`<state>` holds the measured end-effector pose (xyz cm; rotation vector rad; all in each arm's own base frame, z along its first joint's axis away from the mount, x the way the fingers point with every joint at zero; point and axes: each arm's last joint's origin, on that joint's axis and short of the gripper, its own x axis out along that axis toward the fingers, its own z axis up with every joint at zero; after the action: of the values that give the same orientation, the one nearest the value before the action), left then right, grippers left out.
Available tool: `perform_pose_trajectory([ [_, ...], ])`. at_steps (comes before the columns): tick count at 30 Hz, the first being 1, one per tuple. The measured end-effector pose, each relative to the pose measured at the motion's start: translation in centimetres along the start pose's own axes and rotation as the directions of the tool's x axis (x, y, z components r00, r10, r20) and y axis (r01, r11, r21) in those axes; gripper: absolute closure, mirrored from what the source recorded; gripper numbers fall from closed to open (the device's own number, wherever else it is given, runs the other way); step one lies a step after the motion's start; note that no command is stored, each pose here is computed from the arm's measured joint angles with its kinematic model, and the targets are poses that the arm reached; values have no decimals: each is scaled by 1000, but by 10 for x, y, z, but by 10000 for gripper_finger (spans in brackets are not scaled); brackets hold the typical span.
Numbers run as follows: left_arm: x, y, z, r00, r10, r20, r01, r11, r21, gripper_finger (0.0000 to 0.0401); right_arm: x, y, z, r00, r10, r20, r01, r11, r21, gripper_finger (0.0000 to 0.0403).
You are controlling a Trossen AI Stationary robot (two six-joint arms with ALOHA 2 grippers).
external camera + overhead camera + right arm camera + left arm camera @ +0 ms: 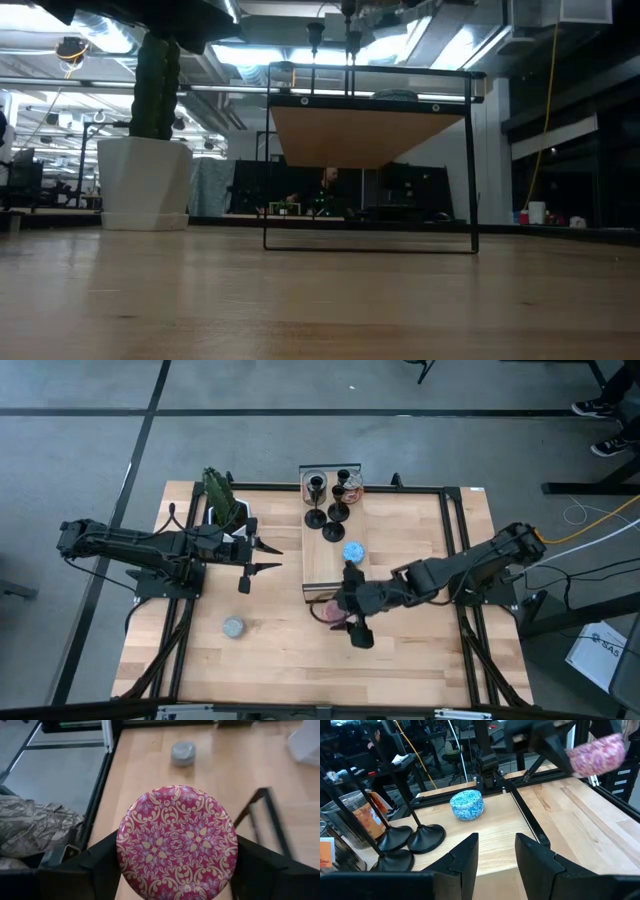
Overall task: Pick & Place candle stick holders
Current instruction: Put the small pink scented candle on the shelf
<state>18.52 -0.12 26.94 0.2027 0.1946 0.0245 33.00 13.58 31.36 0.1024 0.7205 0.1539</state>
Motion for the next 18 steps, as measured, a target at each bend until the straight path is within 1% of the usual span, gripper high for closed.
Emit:
perform_pose_trajectory([
  [5, 0, 0, 0, 1000, 0, 0, 0, 1000, 0, 279, -4, -20, 7, 999, -41, 19, 42, 999, -33, 113],
  [10, 0, 0, 0, 1000, 0, 0, 0, 1000, 0, 276, -3, -48, 13, 996, -83, 13, 83, 994, -71, 113],
  [15, 0, 0, 0, 1000, 0, 0, 0, 1000, 0, 279, -3, -80, 18, 992, -125, 12, 125, 992, -14, 113],
  [18, 0, 0, 0, 1000, 0, 0, 0, 1000, 0, 278, -5, -98, 19, 993, -117, -5, 117, 993, 18, 113],
])
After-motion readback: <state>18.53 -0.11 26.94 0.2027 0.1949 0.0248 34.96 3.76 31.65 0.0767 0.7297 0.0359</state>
